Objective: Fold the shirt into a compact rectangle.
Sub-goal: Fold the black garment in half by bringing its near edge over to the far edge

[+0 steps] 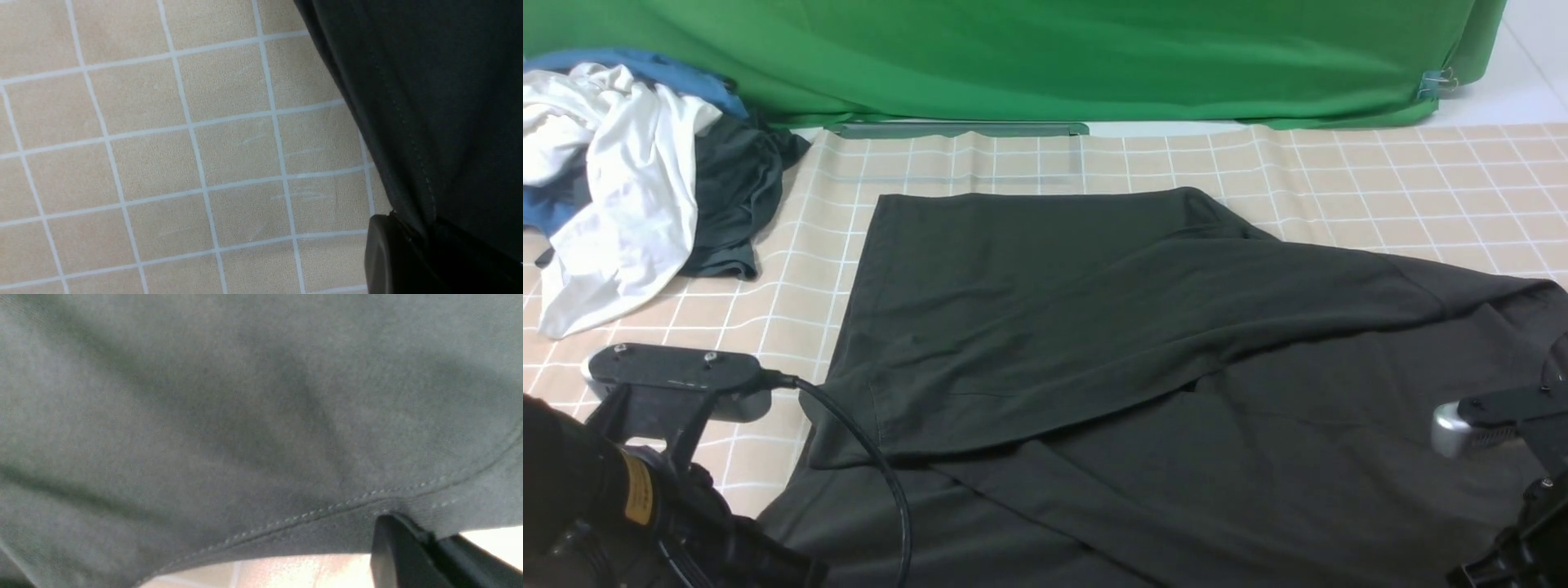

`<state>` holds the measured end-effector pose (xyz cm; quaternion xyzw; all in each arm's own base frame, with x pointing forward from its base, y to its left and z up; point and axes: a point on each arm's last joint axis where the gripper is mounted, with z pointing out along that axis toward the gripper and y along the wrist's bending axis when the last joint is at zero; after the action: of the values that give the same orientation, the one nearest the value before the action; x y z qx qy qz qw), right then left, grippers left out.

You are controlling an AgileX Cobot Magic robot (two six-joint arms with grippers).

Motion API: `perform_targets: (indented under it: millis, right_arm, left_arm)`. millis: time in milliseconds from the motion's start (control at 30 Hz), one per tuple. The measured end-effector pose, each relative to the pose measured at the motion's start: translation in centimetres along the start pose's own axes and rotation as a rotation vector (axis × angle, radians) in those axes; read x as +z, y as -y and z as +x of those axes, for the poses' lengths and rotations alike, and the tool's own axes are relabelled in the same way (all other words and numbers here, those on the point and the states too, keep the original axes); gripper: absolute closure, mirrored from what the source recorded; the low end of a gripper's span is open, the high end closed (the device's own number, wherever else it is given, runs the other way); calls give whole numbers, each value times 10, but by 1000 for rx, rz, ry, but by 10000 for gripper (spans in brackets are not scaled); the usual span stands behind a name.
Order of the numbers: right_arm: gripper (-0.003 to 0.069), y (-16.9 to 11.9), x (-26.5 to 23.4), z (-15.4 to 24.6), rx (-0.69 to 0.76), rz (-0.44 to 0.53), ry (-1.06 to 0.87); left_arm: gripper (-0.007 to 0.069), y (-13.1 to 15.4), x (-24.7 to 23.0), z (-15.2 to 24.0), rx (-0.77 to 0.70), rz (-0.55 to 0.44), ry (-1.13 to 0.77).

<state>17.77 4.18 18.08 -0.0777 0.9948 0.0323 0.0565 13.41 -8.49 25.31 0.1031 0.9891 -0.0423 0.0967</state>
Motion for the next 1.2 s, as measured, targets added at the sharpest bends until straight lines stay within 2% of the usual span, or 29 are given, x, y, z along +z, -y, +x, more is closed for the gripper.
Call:
perform_targets:
  millis: [167, 300, 567, 800, 933, 1067, 1200]
  right_arm:
    - [610, 0, -3, -1, 1, -1, -5]
    - [610, -2, -17, -14, -4, -2, 19]
    - [610, -5, -48, -51, -24, 0, 83]
    - [610, -6, -52, -109, -58, 15, 99]
    - [610, 12, -43, -160, -2, 26, 112]
    - [610, 33, -41, -199, 52, 31, 164]
    - [608, 41, -32, -229, 62, 35, 191]
  left_arm:
    - [592, -2, -2, -3, -10, -22, 22]
    - [592, -6, -13, -20, -72, -58, 98]
    - [592, -25, -19, -77, -203, -7, 182]
    - [592, -52, -8, -143, -268, 24, 197]
    - [592, -69, 8, -194, -297, 19, 205]
    - [592, -78, 22, -233, -312, 22, 221]
    - [592, -80, 36, -259, -311, 23, 228]
